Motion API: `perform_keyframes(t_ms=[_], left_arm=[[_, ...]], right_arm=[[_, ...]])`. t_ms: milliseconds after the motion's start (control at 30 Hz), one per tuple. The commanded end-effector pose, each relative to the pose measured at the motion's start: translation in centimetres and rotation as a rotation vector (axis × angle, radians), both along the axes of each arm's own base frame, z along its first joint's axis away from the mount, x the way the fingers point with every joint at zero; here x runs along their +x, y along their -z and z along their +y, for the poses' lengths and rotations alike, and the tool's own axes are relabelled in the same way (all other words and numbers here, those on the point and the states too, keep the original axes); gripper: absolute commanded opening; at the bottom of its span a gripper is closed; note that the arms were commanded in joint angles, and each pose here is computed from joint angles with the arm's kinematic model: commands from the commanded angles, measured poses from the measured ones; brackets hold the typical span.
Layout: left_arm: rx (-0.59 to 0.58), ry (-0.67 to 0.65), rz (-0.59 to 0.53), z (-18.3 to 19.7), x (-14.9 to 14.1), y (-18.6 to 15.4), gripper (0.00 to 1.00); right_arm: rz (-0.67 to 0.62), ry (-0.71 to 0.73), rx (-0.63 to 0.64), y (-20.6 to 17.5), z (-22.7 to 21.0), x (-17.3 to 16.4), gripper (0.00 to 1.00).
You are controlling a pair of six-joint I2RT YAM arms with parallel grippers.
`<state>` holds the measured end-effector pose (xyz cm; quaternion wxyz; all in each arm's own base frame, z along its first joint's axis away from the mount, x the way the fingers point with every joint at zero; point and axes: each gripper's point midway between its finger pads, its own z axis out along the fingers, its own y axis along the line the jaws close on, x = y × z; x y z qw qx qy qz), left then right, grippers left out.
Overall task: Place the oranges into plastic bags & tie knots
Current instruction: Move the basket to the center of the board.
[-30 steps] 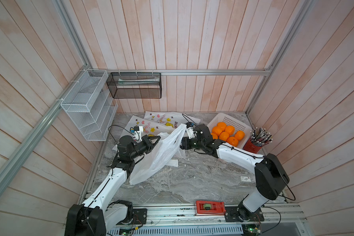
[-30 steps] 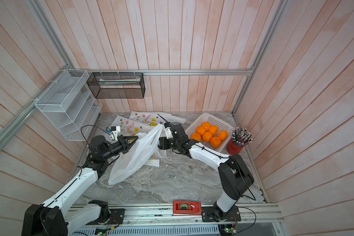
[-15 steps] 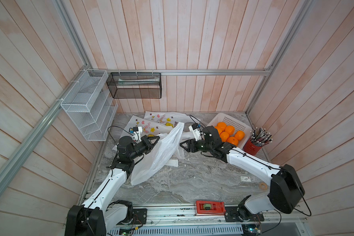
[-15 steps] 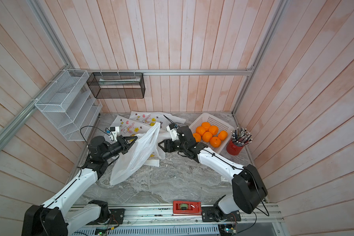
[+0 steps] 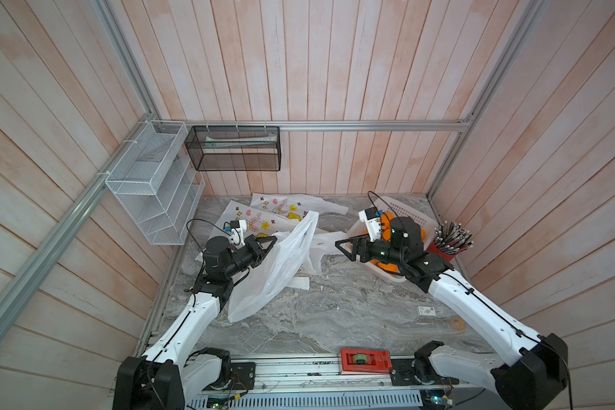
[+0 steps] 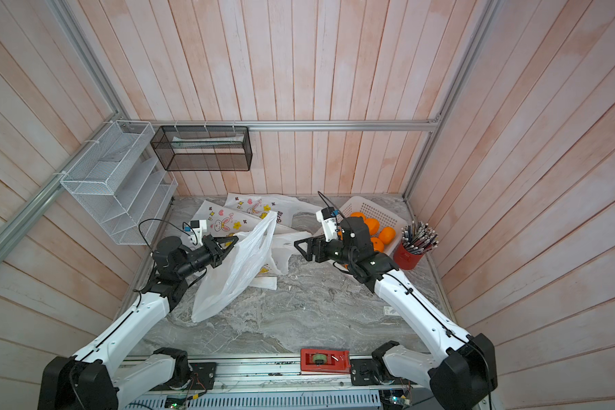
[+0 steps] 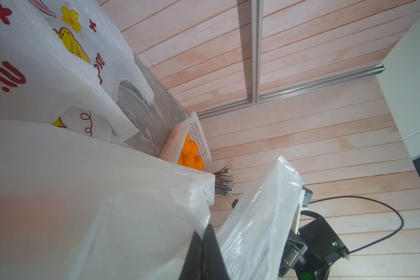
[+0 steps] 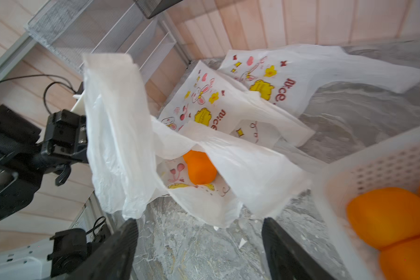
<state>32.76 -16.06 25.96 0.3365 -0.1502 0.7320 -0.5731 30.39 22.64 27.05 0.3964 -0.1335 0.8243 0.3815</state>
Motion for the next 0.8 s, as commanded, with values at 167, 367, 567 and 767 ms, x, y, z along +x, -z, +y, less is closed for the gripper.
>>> perform_keyframes(t_ms=[167, 367, 567, 767], left_arm=[[0.014, -0.010, -0.038, 0.3, 0.1, -0.2, 0.00], [0.016, -0.009, -0.038, 0.2, 0.1, -0.1, 0.00], [0.019, -0.006, -0.038, 0.3, 0.0, -0.1, 0.00], [0.019, -0.002, -0.034, 0.2, 0.0, 0.0, 0.00]], right_arm=[[0.094, 0.370, -0.227, 5.2, -11.9, 6.2, 0.86], [0.188, 0.471, -0.290, 9.6, -15.2, 10.1, 0.91], [0.326, 0.461, -0.264, 14.7, -14.6, 12.9, 0.94], [0.376, 0.487, -0.212, 17.8, -13.9, 14.6, 0.95]])
